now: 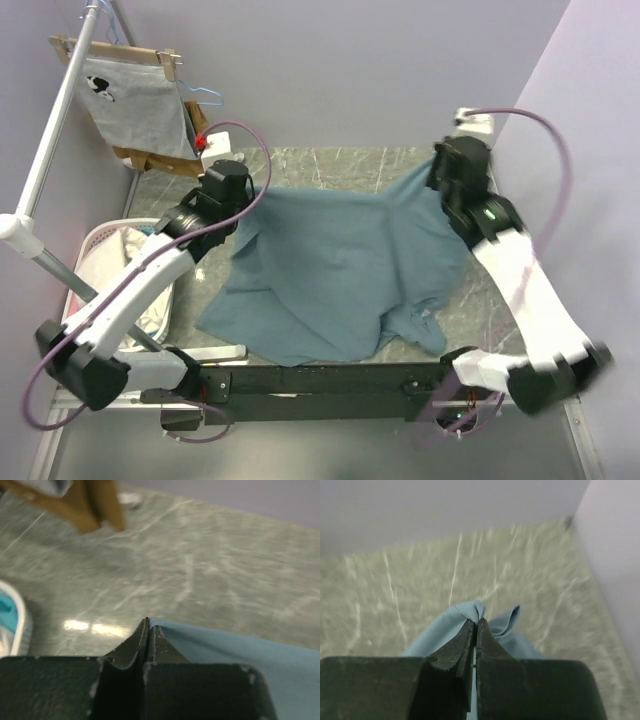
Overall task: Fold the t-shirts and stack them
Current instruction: Flatten out the tshirt
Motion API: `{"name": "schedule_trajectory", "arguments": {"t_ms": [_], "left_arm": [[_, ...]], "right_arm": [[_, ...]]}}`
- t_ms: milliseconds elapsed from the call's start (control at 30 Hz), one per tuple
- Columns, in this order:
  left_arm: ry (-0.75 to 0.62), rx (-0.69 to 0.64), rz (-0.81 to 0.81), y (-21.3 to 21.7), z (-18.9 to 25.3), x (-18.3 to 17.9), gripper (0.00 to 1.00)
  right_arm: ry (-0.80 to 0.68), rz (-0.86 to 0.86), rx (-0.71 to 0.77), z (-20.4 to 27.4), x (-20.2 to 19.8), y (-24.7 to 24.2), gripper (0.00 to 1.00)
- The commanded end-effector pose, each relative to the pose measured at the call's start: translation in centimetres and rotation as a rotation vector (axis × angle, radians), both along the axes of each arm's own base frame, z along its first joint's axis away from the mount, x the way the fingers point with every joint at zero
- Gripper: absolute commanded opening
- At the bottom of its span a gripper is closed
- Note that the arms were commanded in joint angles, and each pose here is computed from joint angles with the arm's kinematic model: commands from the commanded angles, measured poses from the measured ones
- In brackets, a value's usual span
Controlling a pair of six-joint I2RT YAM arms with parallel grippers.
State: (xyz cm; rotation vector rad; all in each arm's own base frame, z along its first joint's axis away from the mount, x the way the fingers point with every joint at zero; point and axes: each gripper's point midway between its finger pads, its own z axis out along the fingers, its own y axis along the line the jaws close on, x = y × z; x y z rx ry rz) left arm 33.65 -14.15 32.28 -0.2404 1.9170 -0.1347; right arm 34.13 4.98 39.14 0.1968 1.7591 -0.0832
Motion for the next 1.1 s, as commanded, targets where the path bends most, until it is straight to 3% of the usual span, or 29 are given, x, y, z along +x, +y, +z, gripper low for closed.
{"name": "schedule_trajectory", "arguments": {"t_ms": [0, 100, 267, 300, 333, 400, 467, 500, 533, 567, 600, 667, 700, 733, 767, 867, 900, 967, 1033, 1067], "left_arm": [[-0.079, -0.034, 0.167, 4.2, -1.4, 4.8, 0.01], [-0.076, -0.014, 0.185, 5.2, -3.7, 8.4, 0.01], [-0.080, -0.017, 0.100, 4.2, -4.2, 15.4, 0.01], [-0.051, 0.001, 0.086, 3.8, -6.4, 17.4, 0.01], [-0.083, 0.005, 0.070, 3.5, -4.8, 19.0, 0.01], [-0.066, 0.019, 0.050, 3.0, -7.1, 22.1, 0.01], [-0.119, 0.025, 0.041, 2.8, -6.3, 24.6, 0.01], [-0.099, 0.032, 0.024, 2.6, -8.7, 26.2, 0.10], [-0.120, 0.025, 0.012, 2.4, -7.7, 27.3, 0.25], [-0.093, 0.032, 0.008, 2.3, -8.5, 28.0, 0.39], [-0.041, 0.047, 0.009, 2.3, -10.4, 28.4, 0.62], [-0.030, 0.046, 0.038, 2.7, -10.7, 27.9, 0.80], [-0.090, 0.027, 0.034, 2.7, -7.9, 26.7, 0.95], [-0.043, 0.040, 0.019, 2.8, -10.7, 24.8, 0.99], [-0.169, 0.010, 0.021, 3.1, -6.0, 23.8, 0.99], [-0.147, -0.024, 0.008, 3.5, -5.0, 19.9, 0.99], [-0.143, -0.042, -0.017, 2.8, -4.7, 18.9, 0.99], [-0.090, -0.066, -0.076, 1.7, -5.3, 16.1, 0.99], [-0.043, -0.094, -0.120, -0.1, -7.1, 13.5, 0.99], [-0.046, -0.116, -0.143, -0.6, -6.5, 12.0, 0.99]], "right_arm": [[0.133, 0.103, 0.193, -7.7, 6.7, 2.0, 0.00], [0.237, 0.074, 0.213, -12.2, 11.8, 1.5, 0.00], [0.320, 0.109, 0.241, -14.1, 18.7, 1.6, 0.00], [0.301, 0.103, 0.242, -13.7, 21.3, 1.4, 0.00], [0.303, 0.103, 0.240, -13.7, 22.4, 1.4, 0.00], [0.261, 0.110, 0.243, -12.7, 26.0, 1.3, 0.00], [0.206, 0.095, 0.235, -12.0, 28.3, 0.9, 0.02], [0.175, 0.105, 0.239, -12.3, 29.9, 1.1, 0.14], [0.148, 0.122, 0.244, -12.0, 30.7, 1.0, 0.36], [0.128, 0.146, 0.249, -11.9, 31.2, 1.4, 0.94], [0.138, 0.134, 0.253, -12.4, 31.1, 1.2, 1.00], [0.156, 0.124, 0.255, -12.8, 30.3, 1.0, 1.00], [0.188, 0.095, 0.253, -13.7, 28.4, 0.5, 1.00], [0.152, 0.086, 0.253, -13.1, 27.9, 0.2, 1.00], [0.148, 0.077, 0.258, -13.2, 26.8, 0.1, 1.00], [0.232, 0.051, 0.271, -16.1, 20.9, -0.4, 1.00], [0.223, 0.060, 0.283, -14.5, 19.2, -0.4, 1.00], [0.352, 0.054, 0.308, -17.7, 15.6, 0.1, 1.00], [0.363, 0.099, 0.327, -17.3, 12.6, 1.4, 1.00], [0.420, 0.110, 0.324, -19.6, 10.5, 1.9, 1.00]]}}
